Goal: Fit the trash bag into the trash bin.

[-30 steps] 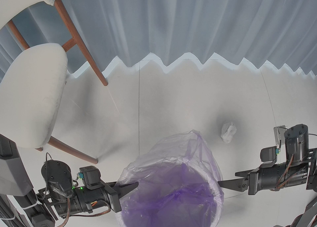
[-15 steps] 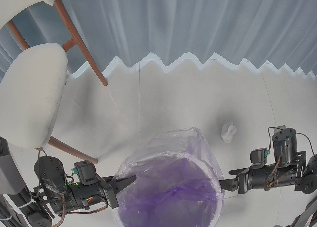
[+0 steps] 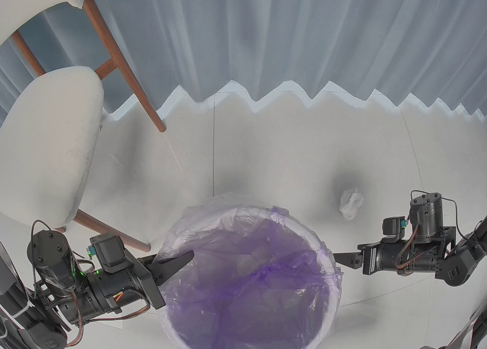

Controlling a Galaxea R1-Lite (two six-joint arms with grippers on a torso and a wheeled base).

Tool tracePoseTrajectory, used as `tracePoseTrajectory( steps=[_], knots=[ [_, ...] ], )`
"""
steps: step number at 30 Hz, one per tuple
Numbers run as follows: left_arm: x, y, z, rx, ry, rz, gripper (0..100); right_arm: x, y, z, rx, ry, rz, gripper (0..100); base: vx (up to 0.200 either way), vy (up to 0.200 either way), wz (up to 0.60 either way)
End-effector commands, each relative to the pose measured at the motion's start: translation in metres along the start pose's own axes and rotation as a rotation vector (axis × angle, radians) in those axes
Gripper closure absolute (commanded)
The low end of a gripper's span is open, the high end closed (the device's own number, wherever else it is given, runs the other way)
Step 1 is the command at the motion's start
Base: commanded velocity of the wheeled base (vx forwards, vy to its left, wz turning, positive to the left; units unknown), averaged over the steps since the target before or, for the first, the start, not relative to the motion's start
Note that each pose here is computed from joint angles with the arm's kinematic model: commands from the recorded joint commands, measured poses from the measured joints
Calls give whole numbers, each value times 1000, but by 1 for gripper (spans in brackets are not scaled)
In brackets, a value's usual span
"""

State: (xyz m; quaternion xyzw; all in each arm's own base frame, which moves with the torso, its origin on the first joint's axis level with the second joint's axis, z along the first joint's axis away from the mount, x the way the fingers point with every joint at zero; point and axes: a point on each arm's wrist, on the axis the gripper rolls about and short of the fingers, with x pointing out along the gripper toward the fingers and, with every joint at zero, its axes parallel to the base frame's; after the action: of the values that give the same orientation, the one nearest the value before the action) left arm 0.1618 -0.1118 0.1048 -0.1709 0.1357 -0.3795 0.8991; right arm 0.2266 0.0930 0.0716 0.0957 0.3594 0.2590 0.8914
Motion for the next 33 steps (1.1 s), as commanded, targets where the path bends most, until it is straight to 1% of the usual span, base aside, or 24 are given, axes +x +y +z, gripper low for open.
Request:
tracePoseTrajectory(
  steps=[1, 4, 5, 6, 8, 11, 12, 13, 14, 15, 17, 19, 20, 21, 23, 24, 25, 28, 29, 30, 33],
  knots=[
    [-2, -1, 5, 6, -27, -5, 100, 12, -15, -3, 37, 24, -38, 0, 0, 0, 0],
    [-3, -2, 6, 8, -35, -7, 100, 15, -27, -1, 58, -13, -64, 0, 0, 0, 0],
    [-3, -2, 6, 8, -35, -7, 100, 15, -27, -1, 58, -13, -64, 0, 0, 0, 0],
    [-4, -2, 7, 7, -37, -8, 100, 14, -34, 1, 68, -45, -78, 0, 0, 0, 0],
    [-4, -2, 6, 6, -37, -6, 100, 10, -40, 1, 82, -67, -95, 0, 0, 0, 0],
    [-3, -1, 6, 5, -32, -2, 100, 2, -46, -6, 119, -65, -115, 0, 0, 0, 0],
    [-3, -1, 6, 5, -32, -2, 100, 2, -46, -6, 119, -65, -115, 0, 0, 0, 0],
    [-1, -1, 6, 5, -32, -1, 100, -5, -45, -7, 154, -90, -116, 0, 0, 0, 0],
    [-1, -1, 6, 5, -33, 1, 100, -6, -45, -6, 158, -95, -116, 0, 0, 0, 0],
    [4, 2, 5, 2, -36, 28, 100, -21, -39, -2, 236, -167, -97, 0, 0, 0, 0],
    [9, 4, 5, -1, -46, 65, 100, -34, -33, 5, 333, -235, -67, 0, 0, 0, 0],
    [19, 9, 3, -9, -48, 116, 100, -49, -26, 13, 455, -307, -27, 0, 0, 0, 0],
    [24, 11, 2, -12, -50, 137, 100, -54, -24, 14, 493, -329, -21, 0, 0, 0, 0],
    [30, 14, 0, -15, -50, 160, 100, -59, -25, 15, 527, -357, -33, 0, 0, 0, 0],
    [41, 18, -3, -28, -51, 191, 100, -66, -28, 13, 557, -391, -92, 0, 0, 0, 0],
    [49, 21, -3, -43, -62, 211, 100, -71, -30, 10, 578, -418, -141, 0, 0, 0, 0],
    [55, 21, -3, -59, -77, 224, 100, -74, -32, 8, 594, -437, -166, 0, 0, 0, 0],
    [69, 26, -2, -111, -116, 263, 100, -85, -35, 4, 645, -480, -185, 0, 0, 0, 0],
    [72, 27, -3, -114, -115, 270, 100, -87, -35, 4, 650, -486, -186, 0, 0, 0, 0],
    [81, 34, -10, -118, -103, 310, 100, -93, -34, 1, 666, -507, -185, 0, 0, 0, 0],
    [93, 43, -16, -136, -107, 351, 100, -102, -30, -9, 678, -511, -184, 0, 0, 0, 0]
  ],
)
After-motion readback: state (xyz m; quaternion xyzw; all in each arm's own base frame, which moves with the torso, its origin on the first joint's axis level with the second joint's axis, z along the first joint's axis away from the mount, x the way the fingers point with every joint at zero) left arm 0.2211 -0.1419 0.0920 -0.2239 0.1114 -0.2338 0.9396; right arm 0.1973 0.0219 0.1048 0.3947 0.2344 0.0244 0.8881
